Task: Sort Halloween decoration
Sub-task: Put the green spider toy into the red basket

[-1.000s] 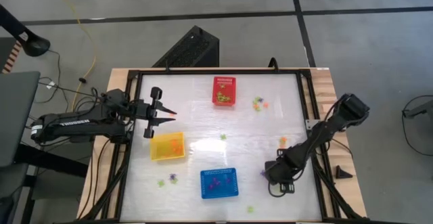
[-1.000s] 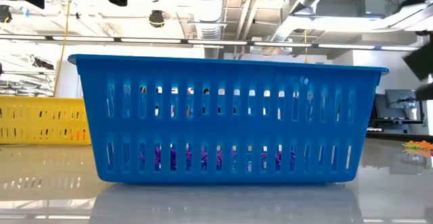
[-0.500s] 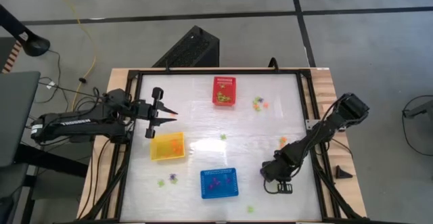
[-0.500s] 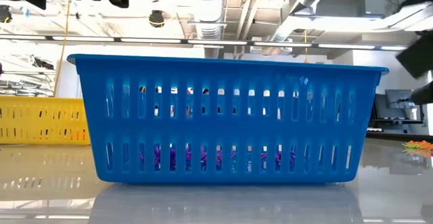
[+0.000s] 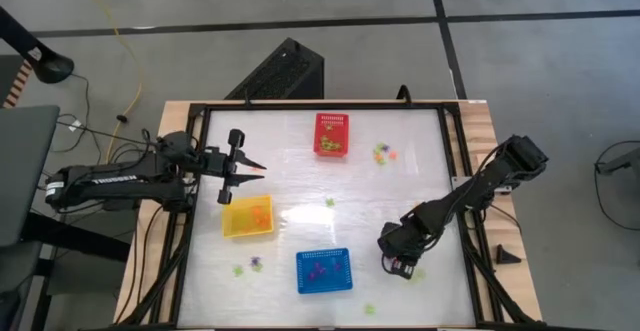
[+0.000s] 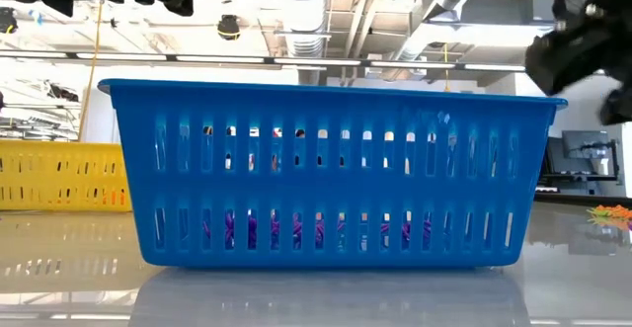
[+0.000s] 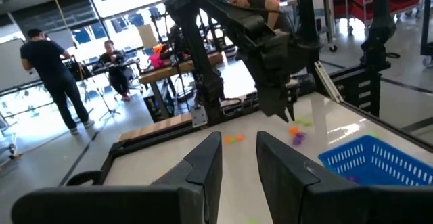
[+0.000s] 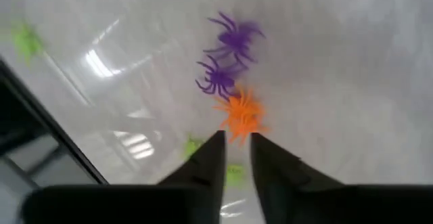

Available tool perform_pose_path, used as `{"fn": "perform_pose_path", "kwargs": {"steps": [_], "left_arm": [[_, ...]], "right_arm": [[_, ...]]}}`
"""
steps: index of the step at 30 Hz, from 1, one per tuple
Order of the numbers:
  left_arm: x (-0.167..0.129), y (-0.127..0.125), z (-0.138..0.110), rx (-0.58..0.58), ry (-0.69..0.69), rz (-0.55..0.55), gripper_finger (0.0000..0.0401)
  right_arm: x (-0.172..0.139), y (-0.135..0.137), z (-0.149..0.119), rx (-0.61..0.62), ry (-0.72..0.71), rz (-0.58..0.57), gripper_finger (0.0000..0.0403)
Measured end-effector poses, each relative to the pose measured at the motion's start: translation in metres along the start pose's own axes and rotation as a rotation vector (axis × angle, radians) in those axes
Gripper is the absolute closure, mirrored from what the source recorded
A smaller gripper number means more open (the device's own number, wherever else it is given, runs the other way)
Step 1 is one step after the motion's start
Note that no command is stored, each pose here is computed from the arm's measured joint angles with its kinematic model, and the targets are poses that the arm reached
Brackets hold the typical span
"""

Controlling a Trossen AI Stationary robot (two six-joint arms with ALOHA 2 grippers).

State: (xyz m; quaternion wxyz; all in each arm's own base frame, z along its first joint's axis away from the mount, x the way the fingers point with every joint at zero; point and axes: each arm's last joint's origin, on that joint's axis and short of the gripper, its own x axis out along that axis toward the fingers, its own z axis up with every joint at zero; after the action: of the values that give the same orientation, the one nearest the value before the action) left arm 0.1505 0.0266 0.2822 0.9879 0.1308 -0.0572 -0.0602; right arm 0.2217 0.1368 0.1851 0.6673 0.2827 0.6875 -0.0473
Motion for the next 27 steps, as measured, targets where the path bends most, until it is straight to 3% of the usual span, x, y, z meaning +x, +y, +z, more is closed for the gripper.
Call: {"fn": "perform_pose_path", "kwargs": {"steps": [4, 9, 14, 27], "left_arm": [[0.0, 0.0, 0.0, 0.0, -0.004, 0.001, 0.0318], [0.0, 0.0, 0.0, -0.006, -0.004, 0.001, 0.0318], [0.0, 0.0, 0.001, -0.005, -0.005, 0.0, 0.0318], [0.0, 0.0, 0.001, -0.005, -0.006, 0.0, 0.0318]], "right_arm": [[0.007, 0.001, -0.003, 0.123, 0.049, -0.014, 0.0219], [0.015, 0.004, -0.006, 0.25, 0.23, 0.023, 0.0157], [0.024, 0.006, -0.011, 0.312, 0.32, 0.003, 0.015], [0.065, -0.001, -0.003, 0.27, 0.439, -0.091, 0.0159]]}}
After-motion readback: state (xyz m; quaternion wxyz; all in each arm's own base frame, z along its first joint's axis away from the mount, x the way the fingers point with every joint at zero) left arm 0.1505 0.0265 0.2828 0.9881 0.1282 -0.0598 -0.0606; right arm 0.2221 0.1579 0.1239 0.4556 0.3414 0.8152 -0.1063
